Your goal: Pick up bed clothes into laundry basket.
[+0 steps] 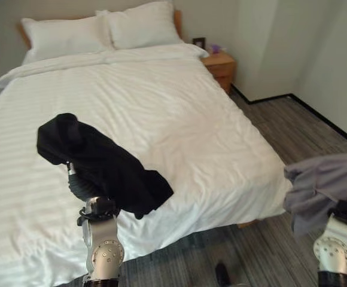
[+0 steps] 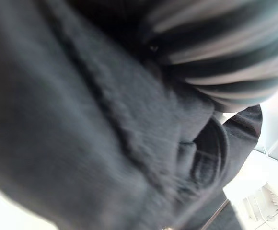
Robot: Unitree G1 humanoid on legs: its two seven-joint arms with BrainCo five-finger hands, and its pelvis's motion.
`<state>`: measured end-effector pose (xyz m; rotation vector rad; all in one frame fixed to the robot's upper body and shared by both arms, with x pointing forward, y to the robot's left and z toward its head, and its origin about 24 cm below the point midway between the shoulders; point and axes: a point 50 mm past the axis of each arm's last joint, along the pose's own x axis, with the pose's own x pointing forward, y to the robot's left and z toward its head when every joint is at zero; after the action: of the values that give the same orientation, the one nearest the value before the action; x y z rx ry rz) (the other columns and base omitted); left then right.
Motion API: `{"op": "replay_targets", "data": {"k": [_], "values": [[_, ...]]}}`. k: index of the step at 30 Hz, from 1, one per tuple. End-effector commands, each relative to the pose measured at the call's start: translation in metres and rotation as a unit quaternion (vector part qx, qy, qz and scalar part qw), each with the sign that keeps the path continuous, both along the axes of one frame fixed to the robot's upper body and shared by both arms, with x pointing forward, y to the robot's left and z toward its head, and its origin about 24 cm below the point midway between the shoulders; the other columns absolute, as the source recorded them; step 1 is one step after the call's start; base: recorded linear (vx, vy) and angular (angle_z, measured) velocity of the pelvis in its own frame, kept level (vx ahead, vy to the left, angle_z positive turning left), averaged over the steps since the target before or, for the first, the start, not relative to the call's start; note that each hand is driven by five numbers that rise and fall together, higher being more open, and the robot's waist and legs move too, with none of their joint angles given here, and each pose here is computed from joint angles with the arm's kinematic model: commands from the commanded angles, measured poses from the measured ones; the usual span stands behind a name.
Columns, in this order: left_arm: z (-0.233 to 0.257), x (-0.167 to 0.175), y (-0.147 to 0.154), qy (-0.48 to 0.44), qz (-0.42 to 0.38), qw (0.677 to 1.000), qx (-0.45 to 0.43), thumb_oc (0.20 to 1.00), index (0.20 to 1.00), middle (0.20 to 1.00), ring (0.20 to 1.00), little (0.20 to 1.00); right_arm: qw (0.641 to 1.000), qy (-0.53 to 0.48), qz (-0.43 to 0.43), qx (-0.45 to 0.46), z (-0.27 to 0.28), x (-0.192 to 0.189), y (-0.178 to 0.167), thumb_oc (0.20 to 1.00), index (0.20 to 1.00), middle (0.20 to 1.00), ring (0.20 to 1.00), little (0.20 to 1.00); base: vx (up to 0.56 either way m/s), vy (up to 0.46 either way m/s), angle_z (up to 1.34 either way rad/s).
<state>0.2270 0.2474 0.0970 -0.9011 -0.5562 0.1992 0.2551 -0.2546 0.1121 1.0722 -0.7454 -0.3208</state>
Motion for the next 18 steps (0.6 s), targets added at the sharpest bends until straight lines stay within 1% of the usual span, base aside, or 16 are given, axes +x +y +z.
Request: {"op": "replay_targets", "data": {"k": [1, 3, 6, 7, 9, 13, 16, 18], "values": [[0.036, 0.006, 0.002, -0.092, -0.005, 0.995, 0.039, 0.200, 0.200, 0.200, 0.200, 0.200, 0.991, -0.126, -0.028, -0.018, 0.038, -0.010, -0.015, 0.200, 0.200, 0.200, 0.200, 0.200, -0.09, 0.161, -2.49], [0.035, 0.005, 0.002, -0.092, -0.014, 0.994, 0.049, 0.200, 0.200, 0.200, 0.200, 0.200, 0.992, -0.115, -0.025, -0.034, 0.036, -0.017, -0.014, 0.200, 0.200, 0.200, 0.200, 0.200, -0.08, 0.231, -1.62], [0.042, 0.007, 0.004, -0.089, -0.015, 0.992, 0.090, 0.200, 0.200, 0.200, 0.200, 0.200, 0.994, -0.106, -0.022, -0.033, 0.030, -0.024, -0.012, 0.200, 0.200, 0.200, 0.200, 0.200, -0.20, 0.202, -1.64], [0.046, 0.009, 0.007, -0.085, -0.018, 0.989, 0.120, 0.200, 0.200, 0.200, 0.200, 0.200, 0.995, -0.090, -0.018, -0.029, 0.022, -0.025, -0.008, 0.200, 0.200, 0.200, 0.200, 0.200, -0.21, 0.095, -1.60], [0.049, 0.010, 0.007, -0.087, -0.021, 0.987, 0.130, 0.200, 0.200, 0.200, 0.200, 0.200, 0.996, -0.082, -0.011, -0.032, 0.020, -0.024, -0.006, 0.200, 0.200, 0.200, 0.200, 0.200, -0.20, 0.063, -1.74], [0.041, 0.013, 0.007, -0.074, -0.023, 0.992, 0.103, 0.200, 0.200, 0.200, 0.200, 0.200, 0.998, -0.058, -0.017, -0.034, 0.013, -0.027, -0.008, 0.200, 0.200, 0.200, 0.200, 0.200, -0.19, 0.028, -1.42], [0.039, 0.014, 0.005, -0.064, -0.027, 0.993, 0.099, 0.200, 0.200, 0.200, 0.200, 0.200, 0.998, -0.048, -0.022, -0.027, 0.013, -0.023, -0.005, 0.200, 0.200, 0.200, 0.200, 0.200, -0.10, -0.061, -1.36], [0.038, 0.012, 0.011, -0.060, -0.022, 0.993, 0.104, 0.200, 0.200, 0.200, 0.200, 0.200, 0.998, -0.047, -0.015, -0.025, 0.015, -0.018, -0.002, 0.200, 0.200, 0.200, 0.200, 0.200, -0.05, -0.141, -0.89]]}}
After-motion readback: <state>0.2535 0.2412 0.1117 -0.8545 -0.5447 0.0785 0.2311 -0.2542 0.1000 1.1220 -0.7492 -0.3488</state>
